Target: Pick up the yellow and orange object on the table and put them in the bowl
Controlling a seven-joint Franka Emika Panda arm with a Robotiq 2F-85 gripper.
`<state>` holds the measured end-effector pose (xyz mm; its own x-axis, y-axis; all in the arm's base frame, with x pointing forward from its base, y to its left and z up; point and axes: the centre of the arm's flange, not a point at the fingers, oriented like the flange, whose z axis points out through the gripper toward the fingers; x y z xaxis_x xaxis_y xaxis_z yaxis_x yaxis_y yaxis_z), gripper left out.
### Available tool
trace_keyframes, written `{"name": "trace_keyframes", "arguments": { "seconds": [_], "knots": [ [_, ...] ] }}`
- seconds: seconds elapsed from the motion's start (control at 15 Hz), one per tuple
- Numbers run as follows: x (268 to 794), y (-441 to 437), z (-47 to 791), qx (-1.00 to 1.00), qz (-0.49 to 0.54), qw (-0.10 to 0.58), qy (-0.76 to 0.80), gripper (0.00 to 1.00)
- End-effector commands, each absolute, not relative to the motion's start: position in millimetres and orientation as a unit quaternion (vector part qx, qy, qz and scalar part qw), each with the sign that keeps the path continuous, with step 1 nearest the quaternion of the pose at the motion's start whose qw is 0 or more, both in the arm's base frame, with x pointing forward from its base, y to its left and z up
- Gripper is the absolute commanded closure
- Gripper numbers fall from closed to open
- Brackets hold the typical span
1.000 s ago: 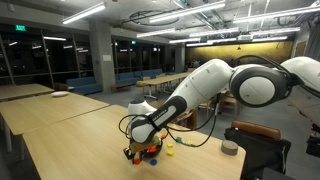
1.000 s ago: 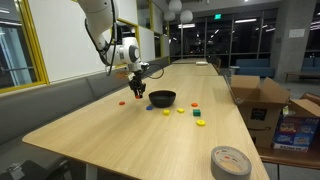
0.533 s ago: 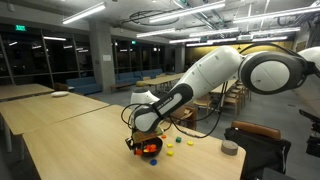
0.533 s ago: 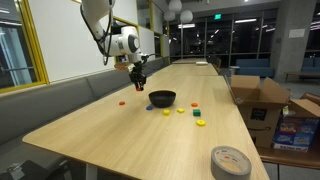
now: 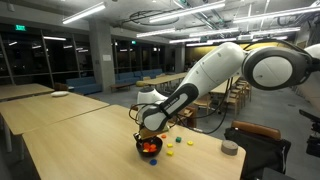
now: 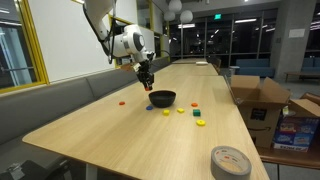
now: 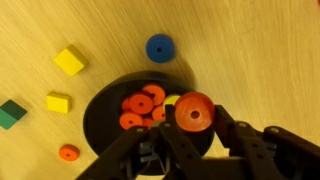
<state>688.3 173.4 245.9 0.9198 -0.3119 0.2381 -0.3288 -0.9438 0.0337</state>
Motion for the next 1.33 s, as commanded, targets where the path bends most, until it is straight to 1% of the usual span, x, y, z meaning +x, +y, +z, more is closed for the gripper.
{"name": "trace_keyframes", "arguments": {
  "seconds": [0.0, 0.53, 1.07, 1.13, 1.2, 1.27],
  "knots": [
    [685, 165, 237, 0.97, 0.153, 0.051, -0.181, 0.75],
    [707, 153, 190, 0.969, 0.137, 0.065, -0.196, 0.75],
    [730, 146, 196, 0.963, 0.155, 0.074, -0.209, 0.75],
    [730, 144, 195, 0.962, 0.153, 0.076, -0.212, 0.33],
    [730, 143, 194, 0.962, 0.153, 0.077, -0.212, 0.31],
    [729, 143, 191, 0.962, 0.151, 0.078, -0.213, 0.26]
  ]
}}
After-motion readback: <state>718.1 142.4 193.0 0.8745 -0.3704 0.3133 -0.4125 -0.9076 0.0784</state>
